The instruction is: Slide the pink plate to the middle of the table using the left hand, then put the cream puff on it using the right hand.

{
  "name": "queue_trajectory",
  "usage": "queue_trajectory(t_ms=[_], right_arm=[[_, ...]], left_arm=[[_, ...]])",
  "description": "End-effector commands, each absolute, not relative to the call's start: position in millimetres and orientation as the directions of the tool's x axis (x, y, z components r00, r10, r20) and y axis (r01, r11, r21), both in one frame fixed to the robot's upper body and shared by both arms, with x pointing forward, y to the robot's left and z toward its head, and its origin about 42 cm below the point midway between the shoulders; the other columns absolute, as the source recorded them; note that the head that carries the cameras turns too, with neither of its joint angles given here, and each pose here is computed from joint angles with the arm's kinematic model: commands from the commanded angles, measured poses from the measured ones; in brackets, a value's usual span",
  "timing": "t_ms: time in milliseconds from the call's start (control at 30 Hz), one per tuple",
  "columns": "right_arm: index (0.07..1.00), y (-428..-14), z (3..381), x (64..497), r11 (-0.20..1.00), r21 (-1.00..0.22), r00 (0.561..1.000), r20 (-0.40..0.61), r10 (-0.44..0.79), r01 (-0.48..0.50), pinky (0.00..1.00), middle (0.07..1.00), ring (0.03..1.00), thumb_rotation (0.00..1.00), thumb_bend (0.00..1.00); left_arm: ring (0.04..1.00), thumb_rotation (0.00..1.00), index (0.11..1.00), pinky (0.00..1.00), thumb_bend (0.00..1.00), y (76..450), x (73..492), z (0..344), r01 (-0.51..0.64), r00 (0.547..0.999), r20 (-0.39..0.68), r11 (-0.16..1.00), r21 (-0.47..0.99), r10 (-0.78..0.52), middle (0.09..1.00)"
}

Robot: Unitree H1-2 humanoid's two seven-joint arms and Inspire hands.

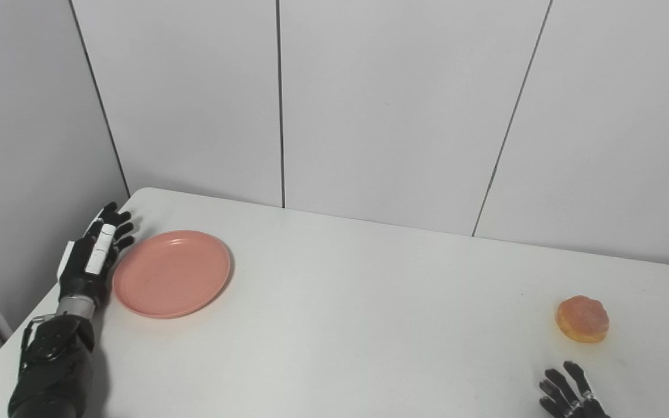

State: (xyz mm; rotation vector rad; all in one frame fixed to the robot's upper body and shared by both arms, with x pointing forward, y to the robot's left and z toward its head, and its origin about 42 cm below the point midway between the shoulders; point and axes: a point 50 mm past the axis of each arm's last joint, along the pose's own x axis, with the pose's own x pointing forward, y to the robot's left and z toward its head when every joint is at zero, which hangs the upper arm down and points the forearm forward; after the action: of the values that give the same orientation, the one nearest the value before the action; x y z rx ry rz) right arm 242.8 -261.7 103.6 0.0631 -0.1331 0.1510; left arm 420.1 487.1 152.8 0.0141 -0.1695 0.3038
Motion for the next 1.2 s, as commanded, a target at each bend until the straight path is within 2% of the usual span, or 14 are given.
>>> queue_trajectory(t_ms=[0, 100, 300, 433, 567, 667, 800, 933, 1167], right_arm=[[0.968, -262.7, 99.1, 235.1, 0.986, 0.056, 0.984, 0.088, 0.152, -0.157, 0.93, 0.917, 0.919, 1.0, 0.87], [0.966, -261.2, 100.4, 234.9, 0.986, 0.058, 0.984, 0.09, 0.153, -0.159, 0.92, 0.915, 0.916, 1.0, 0.86], [0.967, -259.8, 101.9, 233.9, 0.986, 0.054, 0.984, 0.085, 0.154, -0.159, 0.92, 0.91, 0.91, 1.0, 0.87], [0.963, -259.3, 102.3, 233.9, 0.986, 0.052, 0.984, 0.084, 0.154, -0.159, 0.91, 0.904, 0.903, 1.0, 0.88], [0.966, -258.8, 102.9, 233.6, 0.986, 0.049, 0.985, 0.084, 0.153, -0.157, 0.91, 0.904, 0.905, 1.0, 0.87], [0.962, -258.3, 103.5, 233.8, 0.986, 0.05, 0.984, 0.085, 0.153, -0.158, 0.9, 0.898, 0.899, 1.0, 0.87], [0.962, -257.5, 104.8, 233.9, 0.985, 0.054, 0.984, 0.084, 0.156, -0.161, 0.9, 0.898, 0.9, 1.0, 0.87], [0.965, -257.4, 104.8, 233.8, 0.986, 0.054, 0.984, 0.085, 0.156, -0.161, 0.9, 0.898, 0.901, 1.0, 0.87], [0.958, -254.8, 106.7, 233.5, 0.985, 0.055, 0.983, 0.088, 0.158, -0.163, 0.88, 0.89, 0.888, 1.0, 0.87]], left_arm=[[0.89, 0.74, 0.901, 0.82, 0.94, 482.2, 424.3, 156.7, -0.268, 0.941, 0.205, 0.963, -0.028, 0.268, 0.893], [0.884, 0.75, 0.899, 0.81, 0.95, 471.6, 421.4, 147.8, -0.227, 0.955, 0.195, 0.974, -0.004, 0.223, 0.903], [0.964, 0.78, 0.971, 0.95, 0.89, 451.1, 416.7, 135.4, -0.173, 0.965, 0.199, 0.985, -0.002, 0.17, 0.963], [0.971, 0.8, 0.98, 0.95, 0.87, 444.1, 417.2, 132.2, -0.157, 0.969, 0.194, 0.988, 0.005, 0.153, 0.965], [0.964, 0.77, 0.973, 0.93, 0.9, 438.2, 419.0, 132.0, -0.127, 0.972, 0.199, 0.992, -0.002, 0.125, 0.971], [0.944, 0.79, 0.979, 0.91, 0.88, 432.4, 420.3, 131.9, -0.115, 0.974, 0.2, 0.993, 0.015, 0.11, 0.954], [0.945, 0.75, 0.961, 0.9, 0.9, 423.2, 421.9, 129.6, -0.109, 0.974, 0.2, 0.994, 0.01, 0.105, 0.924], [0.932, 0.74, 0.95, 0.87, 0.92, 412.0, 423.1, 128.2, -0.079, 0.977, 0.201, 0.997, 0.018, 0.073, 0.93], [0.934, 0.75, 0.938, 0.86, 0.86, 389.8, 422.7, 131.7, -0.021, 0.976, 0.219, 1.0, 0.022, 0.016, 0.93]])
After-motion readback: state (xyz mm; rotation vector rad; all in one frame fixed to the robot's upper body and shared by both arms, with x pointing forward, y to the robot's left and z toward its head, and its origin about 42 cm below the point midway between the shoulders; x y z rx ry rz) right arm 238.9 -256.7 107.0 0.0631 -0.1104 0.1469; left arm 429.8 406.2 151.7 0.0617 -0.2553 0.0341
